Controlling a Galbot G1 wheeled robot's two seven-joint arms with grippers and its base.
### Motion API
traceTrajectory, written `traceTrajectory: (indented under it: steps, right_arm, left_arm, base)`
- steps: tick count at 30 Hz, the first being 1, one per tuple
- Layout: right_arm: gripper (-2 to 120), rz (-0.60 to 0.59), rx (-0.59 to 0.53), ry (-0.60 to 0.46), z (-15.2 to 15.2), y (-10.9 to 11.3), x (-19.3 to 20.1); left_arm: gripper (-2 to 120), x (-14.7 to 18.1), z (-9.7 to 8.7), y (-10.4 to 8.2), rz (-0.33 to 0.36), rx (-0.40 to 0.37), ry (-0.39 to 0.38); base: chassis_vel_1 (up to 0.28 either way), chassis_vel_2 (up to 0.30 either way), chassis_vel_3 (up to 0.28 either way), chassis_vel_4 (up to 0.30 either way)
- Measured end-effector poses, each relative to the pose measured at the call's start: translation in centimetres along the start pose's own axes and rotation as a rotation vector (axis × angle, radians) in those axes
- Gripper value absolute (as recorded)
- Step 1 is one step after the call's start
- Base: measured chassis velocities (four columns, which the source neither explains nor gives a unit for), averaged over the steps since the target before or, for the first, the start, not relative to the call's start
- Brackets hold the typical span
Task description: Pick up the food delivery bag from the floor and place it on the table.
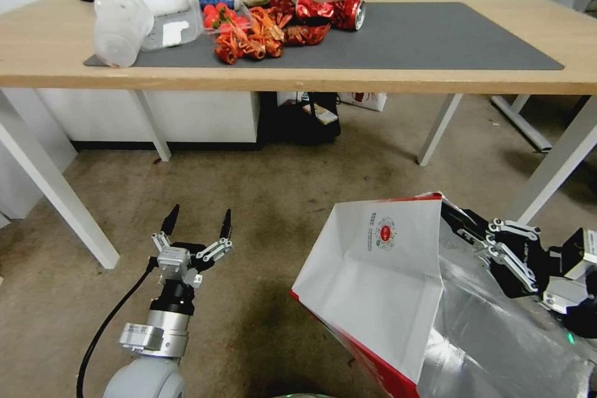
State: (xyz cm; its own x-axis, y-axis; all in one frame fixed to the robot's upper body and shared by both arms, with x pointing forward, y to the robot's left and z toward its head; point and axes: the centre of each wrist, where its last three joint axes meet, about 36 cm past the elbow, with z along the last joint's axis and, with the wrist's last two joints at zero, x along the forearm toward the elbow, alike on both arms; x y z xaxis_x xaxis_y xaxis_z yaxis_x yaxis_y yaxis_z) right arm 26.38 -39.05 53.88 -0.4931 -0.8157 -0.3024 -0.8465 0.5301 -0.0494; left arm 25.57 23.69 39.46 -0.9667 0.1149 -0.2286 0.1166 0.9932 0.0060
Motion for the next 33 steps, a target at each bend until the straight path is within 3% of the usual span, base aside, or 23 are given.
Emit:
traceTrajectory:
  steps: [33]
  right_arm:
    - [0,-0.037,-0.020,-0.013,0.5,-0.1,0.4]
  left_arm:
    - [100,0.3,-1.5,-0.1,-0.015,-0.047,0.058]
  base:
    - [0.000,0.000,0.000,0.000]
